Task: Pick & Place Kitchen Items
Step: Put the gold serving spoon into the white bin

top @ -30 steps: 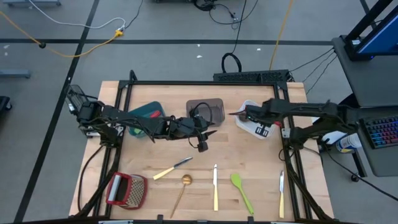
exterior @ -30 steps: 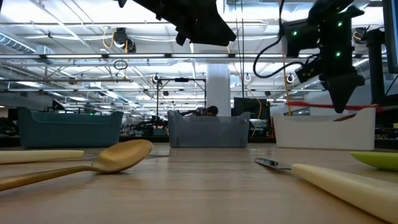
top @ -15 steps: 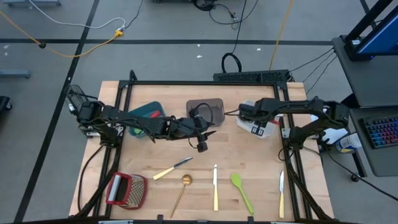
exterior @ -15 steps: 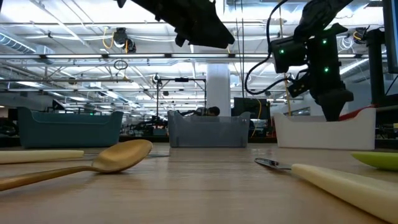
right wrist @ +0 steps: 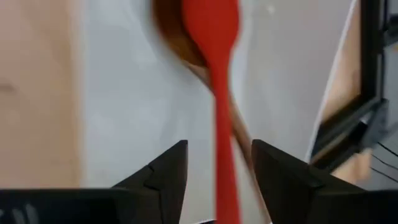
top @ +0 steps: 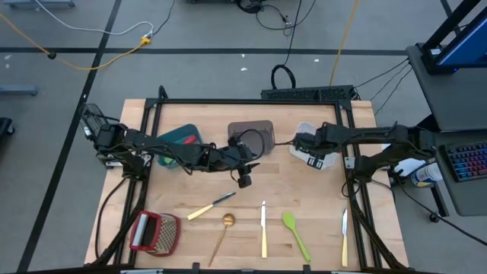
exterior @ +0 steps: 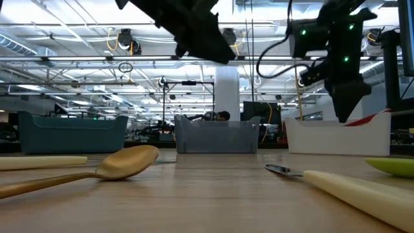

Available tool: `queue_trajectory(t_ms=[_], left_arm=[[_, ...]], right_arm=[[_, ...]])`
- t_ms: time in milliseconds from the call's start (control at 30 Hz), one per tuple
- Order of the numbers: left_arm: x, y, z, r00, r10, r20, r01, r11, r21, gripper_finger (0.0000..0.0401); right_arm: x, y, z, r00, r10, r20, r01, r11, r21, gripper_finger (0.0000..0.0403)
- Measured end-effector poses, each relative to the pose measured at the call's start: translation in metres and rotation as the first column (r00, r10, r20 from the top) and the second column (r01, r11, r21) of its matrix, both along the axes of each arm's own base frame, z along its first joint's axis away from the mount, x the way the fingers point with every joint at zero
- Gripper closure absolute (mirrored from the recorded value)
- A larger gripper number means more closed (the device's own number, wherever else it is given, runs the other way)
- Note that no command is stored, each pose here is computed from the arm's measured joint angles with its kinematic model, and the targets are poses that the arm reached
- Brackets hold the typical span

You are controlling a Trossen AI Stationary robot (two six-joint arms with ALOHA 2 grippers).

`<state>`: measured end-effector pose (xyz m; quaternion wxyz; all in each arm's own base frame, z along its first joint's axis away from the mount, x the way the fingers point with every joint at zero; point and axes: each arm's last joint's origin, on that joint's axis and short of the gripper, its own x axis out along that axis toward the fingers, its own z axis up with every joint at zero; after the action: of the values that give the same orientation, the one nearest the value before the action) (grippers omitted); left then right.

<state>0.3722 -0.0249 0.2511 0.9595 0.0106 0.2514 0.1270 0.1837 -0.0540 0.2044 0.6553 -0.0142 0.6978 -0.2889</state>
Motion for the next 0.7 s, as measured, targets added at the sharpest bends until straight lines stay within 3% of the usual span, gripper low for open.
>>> queue_trajectory(t_ms=[167, 333, 500, 700], left_arm=[[-0.008, -0.004, -0.012, 0.992, 0.051, -0.116, -0.062, 0.994, -0.093, 0.0251], [-0.019, -0.015, -0.023, 0.967, 0.033, -0.253, -0.090, 0.971, -0.220, 0.0252], [-0.030, -0.034, -0.030, 0.936, 0.025, -0.351, -0.167, 0.910, -0.381, 0.0251], [-0.038, -0.067, -0.031, 0.925, -0.004, -0.381, -0.215, 0.820, -0.531, 0.0252]], right_arm=[[0.002, 0.018, 0.012, 0.984, 0.011, 0.177, -0.022, 0.998, 0.061, 0.0234], [0.010, 0.036, 0.024, 0.924, 0.071, 0.376, -0.110, 0.990, 0.084, 0.0235], [0.024, 0.048, 0.034, 0.827, 0.132, 0.546, -0.191, 0.980, 0.052, 0.0236], [0.039, 0.056, 0.042, 0.714, 0.219, 0.665, -0.283, 0.959, -0.013, 0.0236]])
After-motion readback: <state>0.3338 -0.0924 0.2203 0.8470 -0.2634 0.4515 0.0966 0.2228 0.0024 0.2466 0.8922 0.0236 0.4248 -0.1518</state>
